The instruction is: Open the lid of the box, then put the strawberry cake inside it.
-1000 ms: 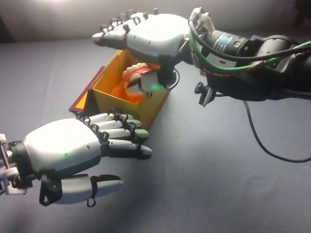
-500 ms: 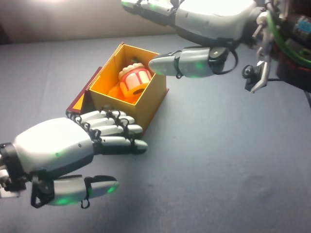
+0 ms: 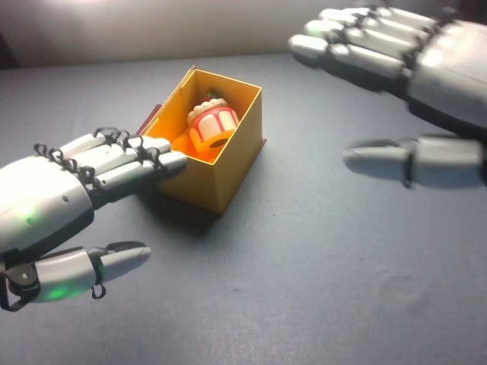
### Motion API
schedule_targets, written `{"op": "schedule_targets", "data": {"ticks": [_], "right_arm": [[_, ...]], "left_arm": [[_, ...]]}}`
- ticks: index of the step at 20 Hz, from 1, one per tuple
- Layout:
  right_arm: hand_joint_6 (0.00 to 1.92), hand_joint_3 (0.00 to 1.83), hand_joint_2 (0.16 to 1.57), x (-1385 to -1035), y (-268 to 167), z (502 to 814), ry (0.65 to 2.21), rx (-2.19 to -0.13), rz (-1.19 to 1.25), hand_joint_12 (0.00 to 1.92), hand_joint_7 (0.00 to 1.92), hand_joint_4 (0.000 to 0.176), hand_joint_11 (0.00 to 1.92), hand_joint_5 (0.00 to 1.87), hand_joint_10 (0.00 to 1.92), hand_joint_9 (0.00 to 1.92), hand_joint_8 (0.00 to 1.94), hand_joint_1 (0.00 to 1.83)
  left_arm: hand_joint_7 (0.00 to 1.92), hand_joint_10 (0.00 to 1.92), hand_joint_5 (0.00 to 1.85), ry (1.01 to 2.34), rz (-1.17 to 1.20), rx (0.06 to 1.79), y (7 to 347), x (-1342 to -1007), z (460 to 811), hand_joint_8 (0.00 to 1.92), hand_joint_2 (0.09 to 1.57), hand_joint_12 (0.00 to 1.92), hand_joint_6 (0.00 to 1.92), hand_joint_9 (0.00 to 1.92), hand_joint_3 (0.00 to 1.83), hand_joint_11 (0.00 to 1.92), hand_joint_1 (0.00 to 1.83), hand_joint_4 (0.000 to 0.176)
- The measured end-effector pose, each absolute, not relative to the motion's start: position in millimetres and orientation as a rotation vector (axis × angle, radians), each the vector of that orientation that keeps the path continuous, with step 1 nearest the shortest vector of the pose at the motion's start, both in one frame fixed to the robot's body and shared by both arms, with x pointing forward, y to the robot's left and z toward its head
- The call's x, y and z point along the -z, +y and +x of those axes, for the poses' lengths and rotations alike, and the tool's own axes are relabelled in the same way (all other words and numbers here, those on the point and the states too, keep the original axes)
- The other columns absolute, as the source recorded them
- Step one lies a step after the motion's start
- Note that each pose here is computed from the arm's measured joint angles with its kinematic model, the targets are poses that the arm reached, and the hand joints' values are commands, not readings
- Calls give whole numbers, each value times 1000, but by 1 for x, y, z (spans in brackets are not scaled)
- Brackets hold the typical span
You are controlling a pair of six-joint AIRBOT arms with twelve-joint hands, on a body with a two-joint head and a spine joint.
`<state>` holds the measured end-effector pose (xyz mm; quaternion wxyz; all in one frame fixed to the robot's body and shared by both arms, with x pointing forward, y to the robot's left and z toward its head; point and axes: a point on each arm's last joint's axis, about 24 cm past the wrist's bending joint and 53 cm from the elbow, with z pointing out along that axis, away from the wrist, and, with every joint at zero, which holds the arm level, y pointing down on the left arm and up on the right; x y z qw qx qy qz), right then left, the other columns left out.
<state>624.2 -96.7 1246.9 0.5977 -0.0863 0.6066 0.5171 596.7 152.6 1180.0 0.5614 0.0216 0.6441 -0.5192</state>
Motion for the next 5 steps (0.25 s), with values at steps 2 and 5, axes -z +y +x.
{"op": "schedule_targets", "data": {"ticks": [2, 5], "right_arm": [[0, 0, 1295, -1235, -118, 610, 1407, -1194, -146, 0, 0, 33, 0, 0, 0, 0, 0, 259], [0, 11, 1329, -1228, -150, 593, 1381, -1151, -71, 0, 0, 0, 0, 0, 0, 0, 0, 271]], "left_arm": [[0, 0, 53, 1455, 28, 1206, 164, -1193, 599, 0, 1388, 711, 0, 6, 0, 0, 419, 0], [0, 0, 1, 1379, -17, 1203, 177, -1206, 599, 0, 1381, 451, 0, 1, 0, 0, 461, 5]]}}
